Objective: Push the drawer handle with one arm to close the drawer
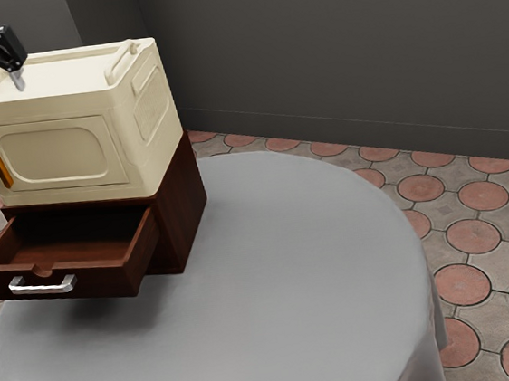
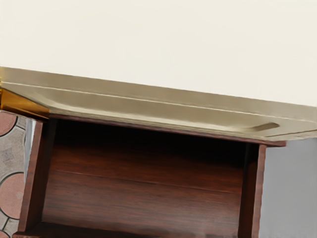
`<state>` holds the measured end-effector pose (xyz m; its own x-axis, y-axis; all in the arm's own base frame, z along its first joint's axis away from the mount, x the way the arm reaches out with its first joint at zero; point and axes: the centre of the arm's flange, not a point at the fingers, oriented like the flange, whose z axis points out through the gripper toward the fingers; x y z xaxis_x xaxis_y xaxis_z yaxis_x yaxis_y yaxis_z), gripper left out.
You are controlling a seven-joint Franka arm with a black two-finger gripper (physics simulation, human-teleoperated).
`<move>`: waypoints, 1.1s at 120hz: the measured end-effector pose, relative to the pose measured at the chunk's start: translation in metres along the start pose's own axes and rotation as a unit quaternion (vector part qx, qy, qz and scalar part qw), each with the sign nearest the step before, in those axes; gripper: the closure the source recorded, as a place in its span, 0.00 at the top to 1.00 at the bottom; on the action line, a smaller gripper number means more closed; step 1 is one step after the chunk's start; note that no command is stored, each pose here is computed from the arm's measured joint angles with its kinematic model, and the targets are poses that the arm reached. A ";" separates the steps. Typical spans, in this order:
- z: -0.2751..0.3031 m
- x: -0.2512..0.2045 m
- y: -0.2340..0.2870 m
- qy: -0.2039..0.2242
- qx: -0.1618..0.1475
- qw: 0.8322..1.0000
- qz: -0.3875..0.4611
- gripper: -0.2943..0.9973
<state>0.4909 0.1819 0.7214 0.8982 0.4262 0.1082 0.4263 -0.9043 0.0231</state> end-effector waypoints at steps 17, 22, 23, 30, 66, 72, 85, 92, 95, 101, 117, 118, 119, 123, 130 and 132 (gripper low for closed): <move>-0.017 -0.005 -0.022 0.014 -0.009 1.000 -0.023 0.76; -0.084 -0.031 -0.031 0.075 -0.030 0.997 -0.020 0.76; -0.094 -0.036 -0.033 0.084 -0.034 0.996 -0.019 0.76; -0.136 -0.062 -0.025 0.119 -0.050 0.992 -0.002 0.76; -0.049 -0.110 0.022 0.013 -0.069 0.993 0.096 0.76; -0.003 -0.161 0.001 -0.009 -0.077 0.992 0.097 0.76; 0.100 -0.250 -0.021 -0.036 -0.052 0.996 0.065 0.76; 0.150 -0.273 -0.025 -0.058 -0.044 0.996 0.052 0.76; 0.166 -0.279 -0.027 -0.065 -0.041 0.996 0.047 0.76; 0.192 -0.288 -0.027 -0.084 -0.029 0.995 0.040 0.76; 0.251 -0.262 -0.023 -0.134 0.017 0.990 0.036 0.76; 0.254 -0.259 -0.022 -0.136 0.019 0.990 0.036 0.76; 0.258 -0.256 -0.022 -0.138 0.021 0.990 0.035 0.76; 0.269 -0.246 -0.021 -0.142 0.028 0.989 0.034 0.76; 0.287 -0.229 -0.020 -0.139 0.037 0.989 0.034 0.76; 0.292 -0.225 -0.020 -0.137 0.038 0.989 0.034 0.76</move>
<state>0.3113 0.1115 0.4066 0.9158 0.3655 -0.1666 0.3622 -0.9307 -0.0509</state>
